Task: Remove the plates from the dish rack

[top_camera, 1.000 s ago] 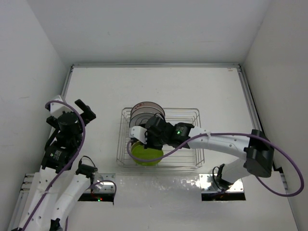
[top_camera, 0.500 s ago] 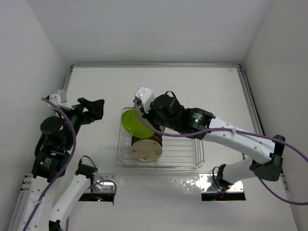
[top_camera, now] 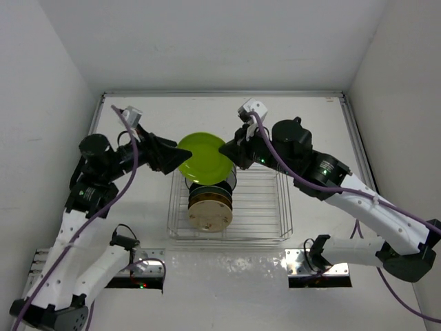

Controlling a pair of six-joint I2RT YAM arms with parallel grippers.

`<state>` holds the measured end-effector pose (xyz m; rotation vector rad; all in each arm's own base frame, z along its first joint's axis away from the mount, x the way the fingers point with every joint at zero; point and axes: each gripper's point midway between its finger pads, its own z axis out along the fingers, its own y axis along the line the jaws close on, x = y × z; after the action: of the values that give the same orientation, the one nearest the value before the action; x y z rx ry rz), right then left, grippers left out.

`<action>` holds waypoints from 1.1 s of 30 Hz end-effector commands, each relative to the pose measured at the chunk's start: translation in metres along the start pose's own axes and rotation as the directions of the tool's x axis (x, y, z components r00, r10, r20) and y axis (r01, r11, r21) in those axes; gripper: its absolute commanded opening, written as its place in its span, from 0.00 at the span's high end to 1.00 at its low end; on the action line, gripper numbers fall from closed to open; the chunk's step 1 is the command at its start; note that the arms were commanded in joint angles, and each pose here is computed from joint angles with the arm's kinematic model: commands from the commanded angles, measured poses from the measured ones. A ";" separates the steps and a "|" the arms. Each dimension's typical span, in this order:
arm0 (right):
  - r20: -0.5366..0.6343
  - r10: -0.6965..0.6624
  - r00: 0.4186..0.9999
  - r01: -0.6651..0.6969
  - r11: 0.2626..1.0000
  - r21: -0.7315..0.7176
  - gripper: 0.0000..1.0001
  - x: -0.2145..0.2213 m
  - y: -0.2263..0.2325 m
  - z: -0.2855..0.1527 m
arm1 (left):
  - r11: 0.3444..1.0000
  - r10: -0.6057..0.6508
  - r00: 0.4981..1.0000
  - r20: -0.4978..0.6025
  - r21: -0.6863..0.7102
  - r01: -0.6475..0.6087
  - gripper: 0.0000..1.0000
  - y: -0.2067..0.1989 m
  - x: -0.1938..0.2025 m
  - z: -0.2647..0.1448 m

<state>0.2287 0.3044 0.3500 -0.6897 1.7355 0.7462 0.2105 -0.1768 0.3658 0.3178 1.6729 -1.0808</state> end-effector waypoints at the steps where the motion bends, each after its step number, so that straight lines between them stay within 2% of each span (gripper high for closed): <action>1: 0.098 0.047 0.994 -0.035 0.991 -0.128 1.00 -0.027 0.024 0.000 | 0.993 0.000 1.000 -0.007 0.118 0.001 0.12 -0.014 -0.001 0.005; 3: 0.104 0.053 0.993 -0.039 0.989 -0.140 1.00 -0.028 0.026 0.000 | 0.994 -0.006 1.000 -0.016 0.112 0.008 0.14 -0.011 0.000 0.008; 4: 0.105 0.055 0.993 -0.040 0.989 -0.141 1.00 -0.028 0.027 0.001 | 0.994 -0.013 1.000 -0.026 0.110 0.016 0.19 -0.008 0.002 0.011; 5: 0.113 0.057 0.992 -0.041 0.989 -0.141 1.00 -0.030 0.026 0.001 | 0.993 -0.016 0.999 -0.038 0.120 0.021 0.35 -0.008 0.004 0.012; 6: 0.118 0.063 0.991 -0.046 0.989 -0.140 1.00 -0.031 0.026 0.002 | 0.991 -0.018 0.999 -0.045 0.129 0.024 0.44 -0.007 0.005 0.014; 7: 0.119 0.068 0.991 -0.051 0.989 -0.136 1.00 -0.031 0.025 0.004 | 0.990 -0.029 0.999 -0.045 0.134 0.035 0.58 -0.008 0.005 0.015; 8: 0.128 0.071 0.989 -0.055 0.990 -0.129 1.00 -0.032 0.023 0.006 | 0.989 -0.030 0.998 -0.047 0.142 0.036 0.82 -0.009 0.005 0.016; 10: 0.137 0.087 0.987 -0.076 0.994 -0.083 1.00 -0.033 0.013 0.009 | 0.990 -0.036 0.999 -0.035 0.135 0.040 1.00 -0.008 0.002 0.017; 11: 0.137 0.093 0.986 -0.086 0.995 -0.054 0.99 -0.032 0.006 0.012 | 0.994 -0.043 0.999 -0.011 0.101 0.044 1.00 -0.002 -0.003 0.019; 12: 0.133 0.108 0.985 -0.105 0.994 -0.035 0.92 -0.031 0.001 0.013 | 0.996 -0.054 0.999 0.004 0.073 0.053 1.00 0.001 -0.007 0.019; 13: 0.145 0.119 0.982 -0.127 0.991 0.043 0.50 -0.031 -0.013 0.014 | 0.997 -0.065 0.998 0.025 0.038 0.064 1.00 0.006 -0.011 0.019; 14: 0.136 0.128 0.982 -0.142 0.985 0.101 0.13 -0.025 -0.025 0.013 | 0.994 -0.088 0.992 0.089 -0.059 0.093 1.00 0.022 -0.022 0.020; 15: 0.141 0.135 0.981 -0.156 0.976 0.153 0.01 -0.024 -0.033 0.010 | 0.984 -0.107 0.987 0.123 -0.126 0.123 1.00 0.029 -0.031 0.018; 16: 0.151 0.137 0.979 -0.171 0.953 0.249 0.01 -0.021 -0.051 0.004 | 0.966 -0.140 0.978 0.154 -0.194 0.169 1.00 0.041 -0.036 0.017; 17: 0.144 0.135 0.980 -0.173 0.940 0.295 0.01 -0.013 -0.060 0.002 | 0.919 -0.135 0.961 0.242 -0.332 0.213 1.00 0.067 -0.051 0.012; 19: 0.173 0.131 0.976 -0.186 0.915 0.358 0.01 -0.014 -0.072 -0.012 | 0.826 -0.162 0.938 0.307 -0.478 0.299 1.00 0.096 -0.064 0.004; 20: 0.166 0.123 0.978 -0.181 0.899 0.399 0.01 -0.006 -0.080 -0.016 | 0.760 -0.130 0.918 0.375 -0.557 0.335 1.00 0.115 -0.082 -0.009; 21: 0.171 0.112 0.979 -0.174 0.897 0.406 0.01 -0.007 -0.081 -0.022 | 0.702 -0.136 0.911 0.389 -0.612 0.366 1.00 0.140 -0.084 -0.008; 23: 0.130 0.096 0.987 -0.141 0.902 0.409 0.01 0.001 -0.081 -0.025 | 0.615 -0.158 0.876 0.456 -0.649 0.448 1.00 0.179 -0.096 -0.023; 28: -0.052 0.031 0.998 -0.012 0.942 0.335 0.01 0.031 -0.069 -0.020 | 0.364 -0.229 0.786 0.575 -0.698 0.617 1.00 0.313 -0.080 -0.042; 29: -0.074 0.026 0.997 -0.001 0.947 0.320 0.01 0.038 -0.067 -0.019 | 0.400 -0.250 0.775 0.581 -0.667 0.629 1.00 0.325 -0.081 -0.033; 30: -0.096 0.018 0.995 0.012 0.954 0.301 0.01 0.044 -0.065 -0.020 | 0.381 -0.269 0.767 0.582 -0.667 0.640 1.00 0.347 -0.070 -0.029; 32: -0.118 0.011 0.993 0.023 0.960 0.279 0.01 0.056 -0.063 -0.023 | 0.358 -0.229 0.761 0.607 -0.674 0.646 1.00 0.373 -0.071 -0.030; 33: -0.122 0.006 0.993 0.026 0.965 0.261 0.01 0.059 -0.060 -0.025 | 0.331 -0.256 0.759 0.599 -0.683 0.651 1.00 0.396 -0.055 -0.026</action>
<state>0.2566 0.2432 0.2997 -0.4764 1.8918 0.4446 0.4534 0.0690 0.2196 -1.0833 1.8287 -0.4065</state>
